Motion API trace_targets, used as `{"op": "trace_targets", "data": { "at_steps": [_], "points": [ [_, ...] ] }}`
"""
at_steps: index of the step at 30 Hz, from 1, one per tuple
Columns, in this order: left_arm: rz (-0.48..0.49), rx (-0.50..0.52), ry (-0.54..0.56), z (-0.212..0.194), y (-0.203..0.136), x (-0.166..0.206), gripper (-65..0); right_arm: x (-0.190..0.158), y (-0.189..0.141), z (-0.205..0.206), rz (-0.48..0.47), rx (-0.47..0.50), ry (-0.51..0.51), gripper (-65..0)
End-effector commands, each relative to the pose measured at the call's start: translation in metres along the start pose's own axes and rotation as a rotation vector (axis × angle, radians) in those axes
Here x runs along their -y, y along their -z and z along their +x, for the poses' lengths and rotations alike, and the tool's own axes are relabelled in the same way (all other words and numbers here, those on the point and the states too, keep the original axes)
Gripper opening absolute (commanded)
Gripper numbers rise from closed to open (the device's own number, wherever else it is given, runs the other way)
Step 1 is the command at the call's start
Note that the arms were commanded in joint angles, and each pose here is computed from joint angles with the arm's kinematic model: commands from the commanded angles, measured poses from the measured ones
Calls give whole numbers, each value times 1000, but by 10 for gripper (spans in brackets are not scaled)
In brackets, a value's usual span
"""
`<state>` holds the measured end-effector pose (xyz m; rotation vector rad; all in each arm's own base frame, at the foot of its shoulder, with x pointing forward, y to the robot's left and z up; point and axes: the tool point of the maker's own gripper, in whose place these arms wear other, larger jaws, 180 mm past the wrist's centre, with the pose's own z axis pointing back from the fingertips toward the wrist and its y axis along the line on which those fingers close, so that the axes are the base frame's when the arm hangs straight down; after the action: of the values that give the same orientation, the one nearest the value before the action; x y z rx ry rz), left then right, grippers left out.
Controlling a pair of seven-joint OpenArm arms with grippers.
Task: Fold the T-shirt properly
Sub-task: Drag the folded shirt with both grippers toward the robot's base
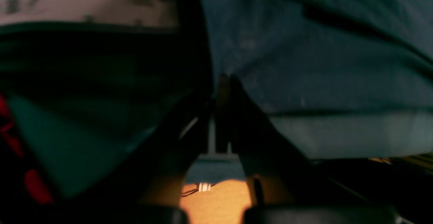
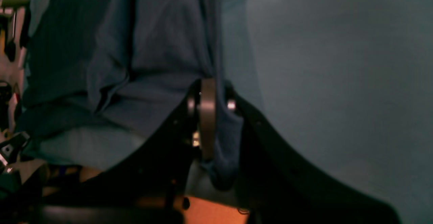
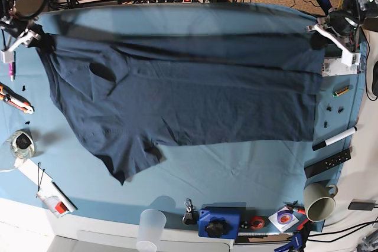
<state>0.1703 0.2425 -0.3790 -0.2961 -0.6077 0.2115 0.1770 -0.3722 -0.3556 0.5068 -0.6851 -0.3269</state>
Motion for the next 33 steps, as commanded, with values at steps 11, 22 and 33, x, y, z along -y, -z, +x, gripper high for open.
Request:
{"op": "trace_targets", "data": {
  "at_steps": [11,22,33],
  "points": [
    [36,-57,12,-16,-12,-12,-650,13,-21,-12,-56,-31,-5,-650],
    [32,-57,11,-16,-12,-11,-650,13,-21,-13,-57,-33,-5,-650],
    [2,-9,47,0,-19,3,-375,-11,-35,31,70,101,-31,-527]
  ]
}}
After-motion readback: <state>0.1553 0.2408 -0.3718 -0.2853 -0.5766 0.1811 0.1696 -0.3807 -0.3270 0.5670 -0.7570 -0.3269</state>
